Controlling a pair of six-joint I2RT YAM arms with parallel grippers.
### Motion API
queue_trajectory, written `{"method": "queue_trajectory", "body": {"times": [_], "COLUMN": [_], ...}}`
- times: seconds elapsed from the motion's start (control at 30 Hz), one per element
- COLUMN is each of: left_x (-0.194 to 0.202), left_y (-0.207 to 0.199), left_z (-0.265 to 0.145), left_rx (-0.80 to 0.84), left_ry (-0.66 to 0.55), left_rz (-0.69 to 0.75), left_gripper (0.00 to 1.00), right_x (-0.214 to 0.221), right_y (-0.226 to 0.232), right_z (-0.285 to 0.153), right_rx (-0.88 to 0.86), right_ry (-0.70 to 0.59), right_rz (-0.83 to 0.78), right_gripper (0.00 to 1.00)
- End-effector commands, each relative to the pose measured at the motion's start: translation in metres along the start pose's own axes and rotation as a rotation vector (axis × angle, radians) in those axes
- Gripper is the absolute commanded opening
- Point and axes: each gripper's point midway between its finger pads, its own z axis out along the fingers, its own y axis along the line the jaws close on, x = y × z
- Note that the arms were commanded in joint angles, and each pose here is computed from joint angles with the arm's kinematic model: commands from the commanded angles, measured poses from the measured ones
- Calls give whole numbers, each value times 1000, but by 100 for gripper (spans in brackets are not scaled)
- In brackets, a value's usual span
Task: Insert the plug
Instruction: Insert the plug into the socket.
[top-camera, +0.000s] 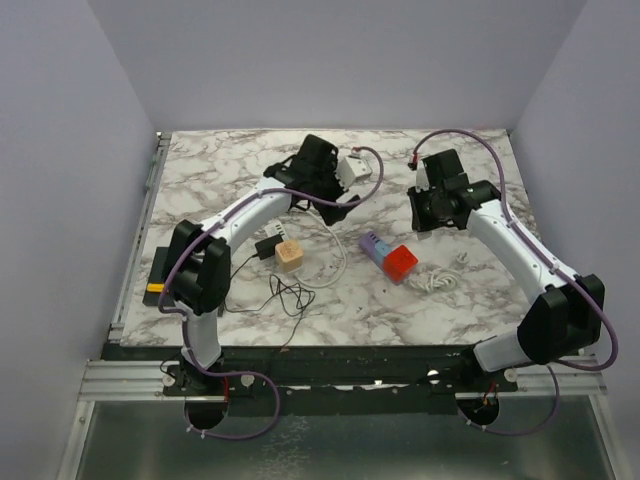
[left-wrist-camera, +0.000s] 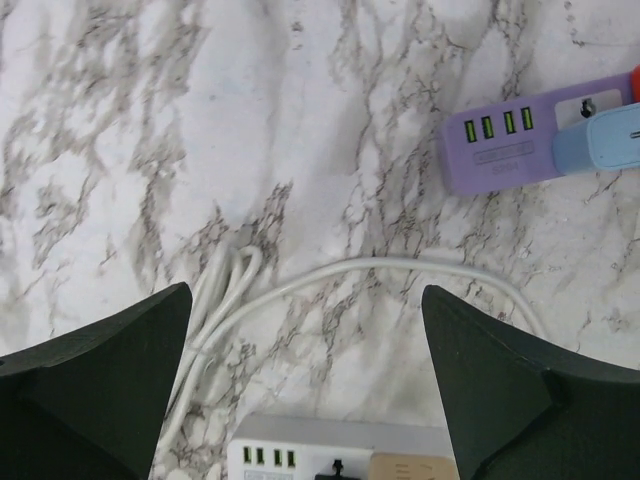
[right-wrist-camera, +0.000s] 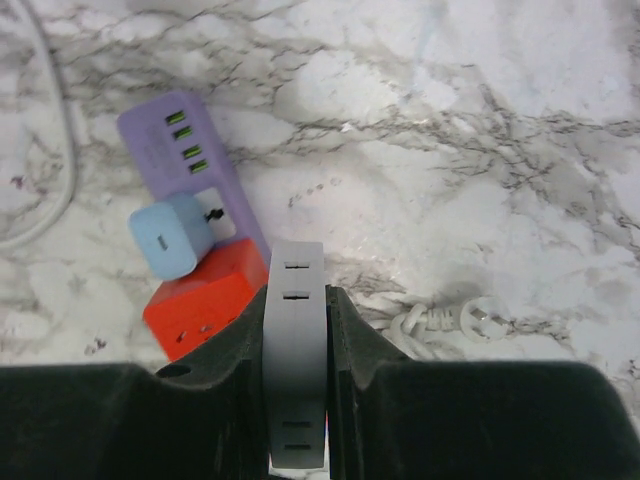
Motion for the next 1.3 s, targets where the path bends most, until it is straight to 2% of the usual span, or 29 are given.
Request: {"method": "queue_trajectory", "body": {"times": [0.0,0.13,0.3,0.53,0.9,1.27], "left_x": [-4,6,30,56,74,79], "left_y": [24,52,61,65,65,59], "left_z": [-44,-68,-80,-82,-81,-84], "left_rx": [-22,-116,-161,-210,-237,-228], "left_ry": [-63,-65,-36,28,83,92], "left_rz": [-198,-257,-308,-328,-328,-326], "left_gripper": [99,99,99,99,98,98], "right_x": [9,10,25,38,49,52], "right_y": [35,47,47,57,51,48], "right_z": [-33,-50,-50,-38,-26,-20], "right_rx": [-256,-325,-325,-324,-264,-240], "right_ry": [-2,-92,42,118,193,205], "right_rz": [-167,-276,-244,-298,-324,-333], "right_gripper": [4,1,1,1,1,1]}}
